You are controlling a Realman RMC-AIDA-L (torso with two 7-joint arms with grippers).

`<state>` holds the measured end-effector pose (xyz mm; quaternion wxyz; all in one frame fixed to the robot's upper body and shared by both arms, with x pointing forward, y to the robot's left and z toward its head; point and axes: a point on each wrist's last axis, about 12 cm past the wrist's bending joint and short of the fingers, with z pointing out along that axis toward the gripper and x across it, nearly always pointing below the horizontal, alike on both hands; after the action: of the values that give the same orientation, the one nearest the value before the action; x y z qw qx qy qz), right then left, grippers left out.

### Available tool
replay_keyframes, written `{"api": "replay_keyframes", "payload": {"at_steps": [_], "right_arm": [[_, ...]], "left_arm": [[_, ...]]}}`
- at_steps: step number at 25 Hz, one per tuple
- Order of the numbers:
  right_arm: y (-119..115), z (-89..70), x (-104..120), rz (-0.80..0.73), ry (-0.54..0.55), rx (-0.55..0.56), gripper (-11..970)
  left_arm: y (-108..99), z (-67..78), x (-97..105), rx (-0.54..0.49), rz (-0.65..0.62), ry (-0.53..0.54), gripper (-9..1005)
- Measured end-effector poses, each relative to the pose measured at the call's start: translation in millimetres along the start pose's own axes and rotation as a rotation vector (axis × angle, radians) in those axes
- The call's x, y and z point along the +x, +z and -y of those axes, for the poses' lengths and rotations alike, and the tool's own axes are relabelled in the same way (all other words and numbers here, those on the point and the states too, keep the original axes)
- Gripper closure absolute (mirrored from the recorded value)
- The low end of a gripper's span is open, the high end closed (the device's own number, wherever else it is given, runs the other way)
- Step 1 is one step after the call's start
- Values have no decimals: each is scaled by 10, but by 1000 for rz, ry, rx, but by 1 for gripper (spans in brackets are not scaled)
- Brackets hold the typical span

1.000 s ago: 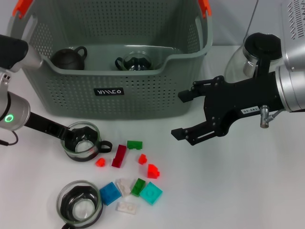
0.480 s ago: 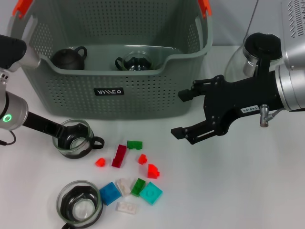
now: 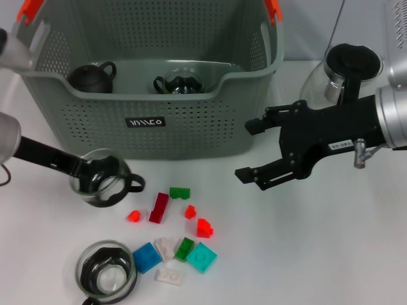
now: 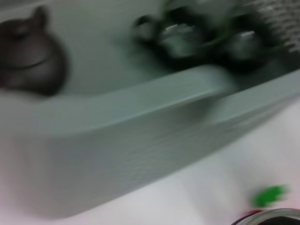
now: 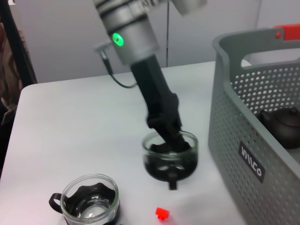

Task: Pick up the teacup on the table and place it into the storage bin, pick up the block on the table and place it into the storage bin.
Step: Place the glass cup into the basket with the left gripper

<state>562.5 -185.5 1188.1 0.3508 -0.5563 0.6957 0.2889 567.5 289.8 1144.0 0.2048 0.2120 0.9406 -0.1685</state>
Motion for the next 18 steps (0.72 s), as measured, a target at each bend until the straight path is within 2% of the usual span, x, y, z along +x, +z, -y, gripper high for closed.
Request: {"api": "replay_keyframes", "payload": {"at_steps": [4, 8, 10, 12, 14, 15, 16, 17, 18], "right_arm": [[-50, 26, 80, -8, 34, -10, 14], [-111, 55, 193, -30, 78, -22, 14], [-119, 67, 259, -47, 103, -27, 14], [-108, 78, 320, -65, 127, -35, 14], [-93, 85, 353, -75, 142, -42, 15], [-86, 86, 361, -78, 146, -46, 15], [-82, 86, 366, -80, 148, -48, 15], [-77, 84, 363, -80, 148, -50, 15], [-71, 82, 361, -80, 148, -52, 15]], "left_arm": [[-288, 151, -57, 197, 79, 48, 946], [-641, 285, -210, 461, 263, 150, 944], [-790, 323, -345, 527, 362, 204, 943], [-883, 327, -505, 519, 445, 242, 942], [-893, 306, -716, 442, 501, 257, 941], [-842, 285, -874, 360, 503, 256, 940], [-832, 280, -903, 343, 503, 256, 940], [-731, 245, -1053, 234, 478, 243, 939], [-671, 230, -1136, 174, 461, 239, 939]]}}
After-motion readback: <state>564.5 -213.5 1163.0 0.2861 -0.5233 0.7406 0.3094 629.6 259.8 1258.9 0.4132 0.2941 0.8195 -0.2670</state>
